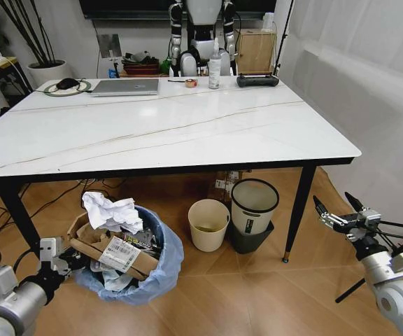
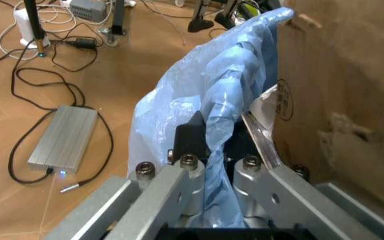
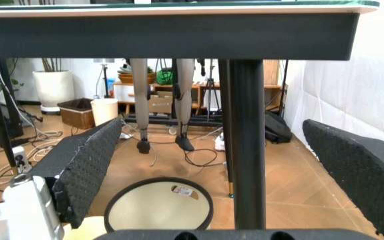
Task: Pick up the trash bin and place the trash from the table into it.
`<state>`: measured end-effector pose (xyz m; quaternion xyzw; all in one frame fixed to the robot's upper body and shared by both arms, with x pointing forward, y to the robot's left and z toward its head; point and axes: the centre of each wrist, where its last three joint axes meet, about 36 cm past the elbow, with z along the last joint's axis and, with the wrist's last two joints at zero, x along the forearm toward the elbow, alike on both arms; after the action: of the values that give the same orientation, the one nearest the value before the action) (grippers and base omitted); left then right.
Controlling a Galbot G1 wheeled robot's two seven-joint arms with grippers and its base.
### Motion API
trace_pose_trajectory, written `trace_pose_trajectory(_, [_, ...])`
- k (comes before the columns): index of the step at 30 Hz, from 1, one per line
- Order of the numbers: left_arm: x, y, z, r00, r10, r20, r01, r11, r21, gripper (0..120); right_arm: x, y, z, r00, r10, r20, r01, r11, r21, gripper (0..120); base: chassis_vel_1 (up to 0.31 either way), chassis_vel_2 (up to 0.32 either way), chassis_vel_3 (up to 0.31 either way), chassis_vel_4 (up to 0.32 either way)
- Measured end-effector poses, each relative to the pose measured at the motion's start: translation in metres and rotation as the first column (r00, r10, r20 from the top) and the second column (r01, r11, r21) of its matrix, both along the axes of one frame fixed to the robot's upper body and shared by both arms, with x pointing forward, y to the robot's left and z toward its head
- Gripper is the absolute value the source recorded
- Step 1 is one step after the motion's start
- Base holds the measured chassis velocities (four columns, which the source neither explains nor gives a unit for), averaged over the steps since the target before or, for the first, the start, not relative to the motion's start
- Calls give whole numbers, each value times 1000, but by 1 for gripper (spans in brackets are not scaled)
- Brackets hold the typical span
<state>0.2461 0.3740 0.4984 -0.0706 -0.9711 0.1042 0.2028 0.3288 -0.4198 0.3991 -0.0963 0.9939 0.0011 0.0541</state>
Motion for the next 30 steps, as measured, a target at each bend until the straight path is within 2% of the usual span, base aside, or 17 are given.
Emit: trace_pose_trajectory(30, [0,0,-3,1000,5,-2,-5,1000,0,0,0,0,0,1000,0,0,0,1000,0,100,0,0,0,0])
